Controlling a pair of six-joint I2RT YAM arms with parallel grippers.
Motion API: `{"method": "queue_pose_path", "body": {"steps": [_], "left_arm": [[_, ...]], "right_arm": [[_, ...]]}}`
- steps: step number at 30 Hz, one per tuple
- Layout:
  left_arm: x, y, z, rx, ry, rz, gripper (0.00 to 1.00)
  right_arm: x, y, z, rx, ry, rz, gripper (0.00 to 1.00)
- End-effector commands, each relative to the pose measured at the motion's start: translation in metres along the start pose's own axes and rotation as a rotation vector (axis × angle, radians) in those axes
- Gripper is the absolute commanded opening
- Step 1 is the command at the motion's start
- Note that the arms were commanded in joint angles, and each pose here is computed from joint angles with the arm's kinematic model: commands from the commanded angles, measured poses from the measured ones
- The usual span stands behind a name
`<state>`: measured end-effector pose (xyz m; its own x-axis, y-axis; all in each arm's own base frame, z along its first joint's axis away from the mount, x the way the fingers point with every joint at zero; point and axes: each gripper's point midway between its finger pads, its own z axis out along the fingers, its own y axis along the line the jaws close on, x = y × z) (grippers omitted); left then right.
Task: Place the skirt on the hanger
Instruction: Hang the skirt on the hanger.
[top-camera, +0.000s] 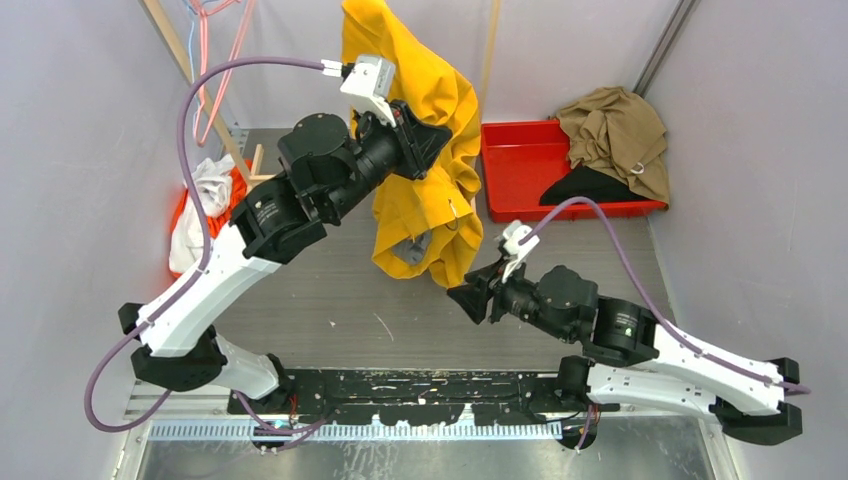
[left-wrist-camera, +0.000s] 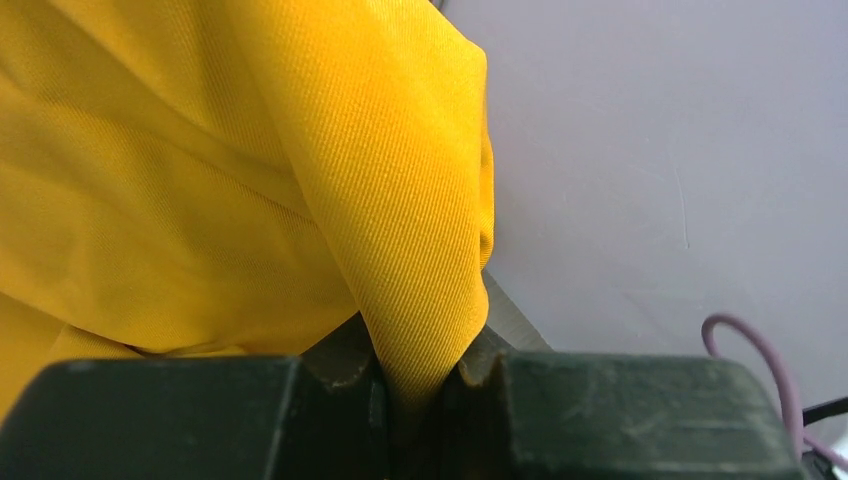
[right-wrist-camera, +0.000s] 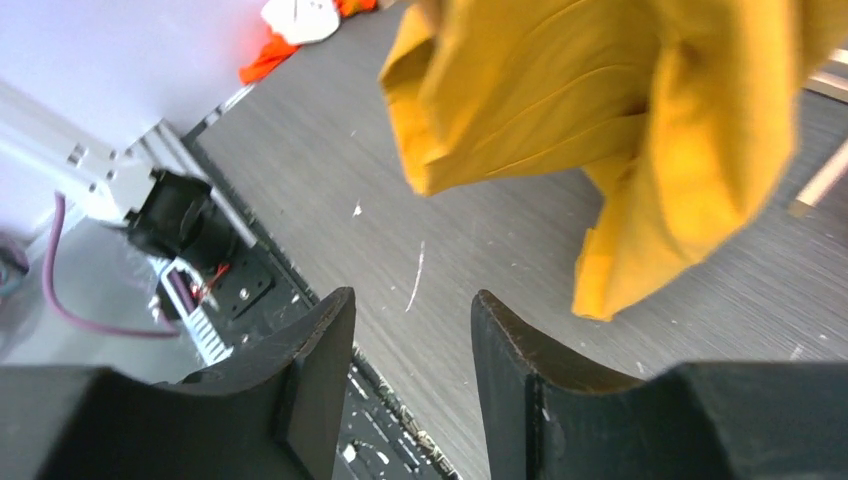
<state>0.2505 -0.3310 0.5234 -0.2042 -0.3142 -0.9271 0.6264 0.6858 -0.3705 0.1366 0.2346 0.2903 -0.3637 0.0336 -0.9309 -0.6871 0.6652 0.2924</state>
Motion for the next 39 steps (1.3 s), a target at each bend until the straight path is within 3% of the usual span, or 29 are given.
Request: {"method": "queue_pose_path", "body": {"steps": [1,7,12,22,28,36,39], "left_arm": [[-0.091,-0.014,-0.010,0.040,-0.296,-0.082,0.00],[-0.086,-0.009,0.006,0.004,-0.262,-0.076,0.00],[-0.087,-0.011,0.009,0.002,-0.224,-0.069,0.00],[-0.096,-0.022,-0.011,0.056,-0.194,-0.095,0.00],[-0.098,-0.027,-0.021,0.090,-0.190,-0.112,0.00],[-0.102,-0.026,-0.033,0.105,-0.200,-0.118,0.00],[-0.102,-0.026,-0.036,0.108,-0.205,-0.122,0.00]], "right_arm": [[-0.004,0.043,0.008,-0.162,-0.001,-0.102,0.51],[0.006,0.092,0.010,-0.230,-0.034,-0.217,0.50],[0.015,0.098,0.041,-0.110,-0.106,-0.280,0.56],[0.007,0.076,0.088,0.199,-0.275,-0.563,0.62],[0.014,0.060,0.124,0.394,-0.257,-0.712,0.67],[0.015,0.012,0.148,0.599,-0.206,-0.692,0.67],[0.011,0.000,0.149,0.638,-0.206,-0.679,0.56]]}}
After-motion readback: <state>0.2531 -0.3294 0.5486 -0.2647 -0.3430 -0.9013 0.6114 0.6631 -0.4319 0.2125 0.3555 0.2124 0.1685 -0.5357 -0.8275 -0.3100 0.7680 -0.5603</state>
